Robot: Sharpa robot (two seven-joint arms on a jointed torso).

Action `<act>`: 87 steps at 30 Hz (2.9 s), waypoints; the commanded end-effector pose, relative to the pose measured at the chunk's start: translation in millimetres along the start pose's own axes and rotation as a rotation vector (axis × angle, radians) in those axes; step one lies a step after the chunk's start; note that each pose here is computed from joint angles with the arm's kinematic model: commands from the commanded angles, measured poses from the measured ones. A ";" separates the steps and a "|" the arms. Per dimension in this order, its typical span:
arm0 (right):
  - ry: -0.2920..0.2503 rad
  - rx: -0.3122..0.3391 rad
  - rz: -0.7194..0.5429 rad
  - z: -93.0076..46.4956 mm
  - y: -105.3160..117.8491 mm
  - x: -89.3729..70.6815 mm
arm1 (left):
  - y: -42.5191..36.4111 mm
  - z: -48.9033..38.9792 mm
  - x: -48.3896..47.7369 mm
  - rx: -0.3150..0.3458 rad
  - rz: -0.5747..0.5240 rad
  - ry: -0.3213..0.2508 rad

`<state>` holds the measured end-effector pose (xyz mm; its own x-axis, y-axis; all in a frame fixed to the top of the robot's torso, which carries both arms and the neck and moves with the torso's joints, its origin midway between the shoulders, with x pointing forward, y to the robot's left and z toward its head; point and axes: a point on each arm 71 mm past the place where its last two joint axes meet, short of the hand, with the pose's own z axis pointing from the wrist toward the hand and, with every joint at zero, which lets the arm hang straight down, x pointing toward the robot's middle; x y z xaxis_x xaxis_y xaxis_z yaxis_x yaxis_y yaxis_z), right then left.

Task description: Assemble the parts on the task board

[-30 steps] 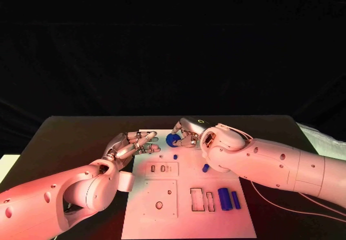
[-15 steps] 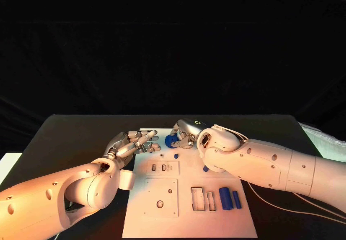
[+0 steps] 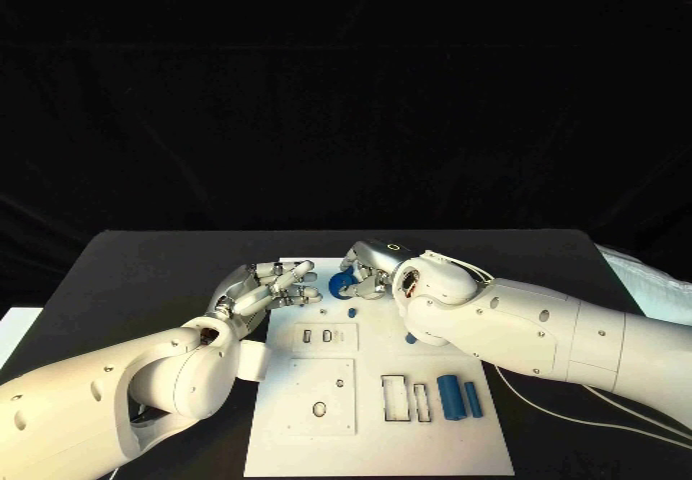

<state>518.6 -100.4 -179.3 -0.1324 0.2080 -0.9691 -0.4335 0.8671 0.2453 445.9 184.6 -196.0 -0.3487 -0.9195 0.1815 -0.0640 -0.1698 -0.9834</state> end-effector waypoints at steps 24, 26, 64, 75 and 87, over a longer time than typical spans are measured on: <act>-0.061 0.022 0.217 -91.1 -113.1 -50.9 | -1.0 -0.2 -2.9 0.005 -0.009 0.012; -0.056 0.020 0.220 -95.0 -120.1 -51.2 | -0.7 0.2 -3.2 0.004 -0.009 0.013; -0.018 0.072 0.227 -95.6 -180.1 -16.6 | 2.2 3.1 -8.6 -0.011 -0.009 0.014; -0.007 0.076 0.229 -93.5 -181.5 -14.5 | 2.3 3.0 -9.0 -0.013 -0.005 0.013; 0.016 0.070 0.237 -91.2 -178.5 -10.4 | 2.0 2.8 -8.8 -0.010 -0.005 0.015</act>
<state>516.7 -300.9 -208.9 -0.2118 0.4098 -0.8872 -0.3180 0.8295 0.4591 452.1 193.8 -200.9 -0.3422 -0.9225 0.1789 -0.0791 -0.1614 -0.9837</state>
